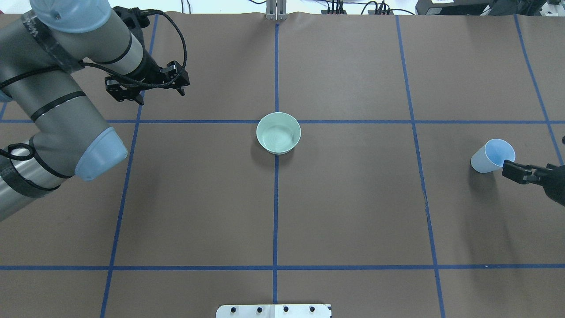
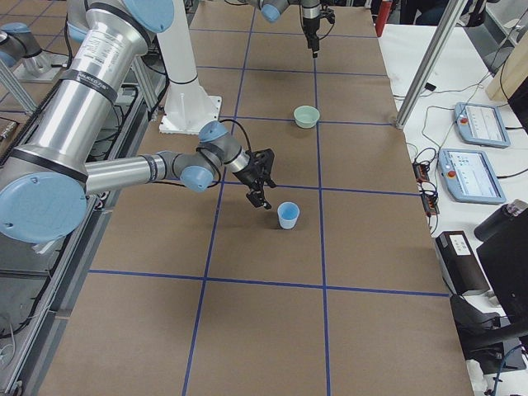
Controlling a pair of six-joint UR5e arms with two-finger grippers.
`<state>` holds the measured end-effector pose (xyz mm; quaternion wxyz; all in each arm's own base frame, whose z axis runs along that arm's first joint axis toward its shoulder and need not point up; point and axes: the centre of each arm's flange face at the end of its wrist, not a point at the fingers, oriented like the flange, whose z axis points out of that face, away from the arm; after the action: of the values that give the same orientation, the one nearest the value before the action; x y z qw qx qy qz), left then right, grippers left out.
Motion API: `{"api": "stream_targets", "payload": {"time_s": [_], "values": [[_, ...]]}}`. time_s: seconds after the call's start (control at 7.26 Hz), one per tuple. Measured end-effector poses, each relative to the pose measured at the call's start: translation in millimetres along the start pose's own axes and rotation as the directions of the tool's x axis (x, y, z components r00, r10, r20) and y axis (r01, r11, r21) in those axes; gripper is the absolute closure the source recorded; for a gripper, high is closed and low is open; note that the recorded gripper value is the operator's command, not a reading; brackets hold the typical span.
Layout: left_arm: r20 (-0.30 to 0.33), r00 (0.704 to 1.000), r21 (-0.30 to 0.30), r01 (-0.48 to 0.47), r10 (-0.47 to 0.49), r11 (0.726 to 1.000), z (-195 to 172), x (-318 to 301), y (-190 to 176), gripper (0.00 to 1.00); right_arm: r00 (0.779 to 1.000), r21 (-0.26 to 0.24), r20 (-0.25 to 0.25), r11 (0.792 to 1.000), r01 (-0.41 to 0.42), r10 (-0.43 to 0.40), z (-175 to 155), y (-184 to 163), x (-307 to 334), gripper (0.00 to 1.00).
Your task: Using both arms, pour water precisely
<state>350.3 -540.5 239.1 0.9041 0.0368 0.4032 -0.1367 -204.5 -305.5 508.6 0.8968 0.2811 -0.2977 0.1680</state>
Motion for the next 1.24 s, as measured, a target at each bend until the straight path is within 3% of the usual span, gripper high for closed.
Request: {"api": "stream_targets", "payload": {"time_s": [0.28,0.55,0.83,1.24], "values": [[0.015,1.0,-0.002,-0.011,0.011,1.0,4.7,-10.9,-1.8,0.0,1.0,0.079,-0.024,0.997,0.022,-0.02,18.7,35.9,-6.4,0.01],[0.033,0.998,-0.008,-0.046,0.047,0.999,11.5,-27.8,-2.2,0.0,1.0,0.13,-0.008,0.991,0.024,-0.024,45.2,57.6,6.8,0.01],[0.044,0.998,-0.01,-0.055,0.055,0.998,14.2,-38.1,-4.4,0.0,0.999,0.16,0.027,0.987,0.012,-0.017,65.5,67.2,12.0,0.01],[0.047,0.997,-0.011,-0.054,0.054,0.998,15.7,-40.6,-5.2,0.0,0.998,0.189,0.029,0.981,0.051,-0.057,74.8,68.3,4.9,0.02]]}}
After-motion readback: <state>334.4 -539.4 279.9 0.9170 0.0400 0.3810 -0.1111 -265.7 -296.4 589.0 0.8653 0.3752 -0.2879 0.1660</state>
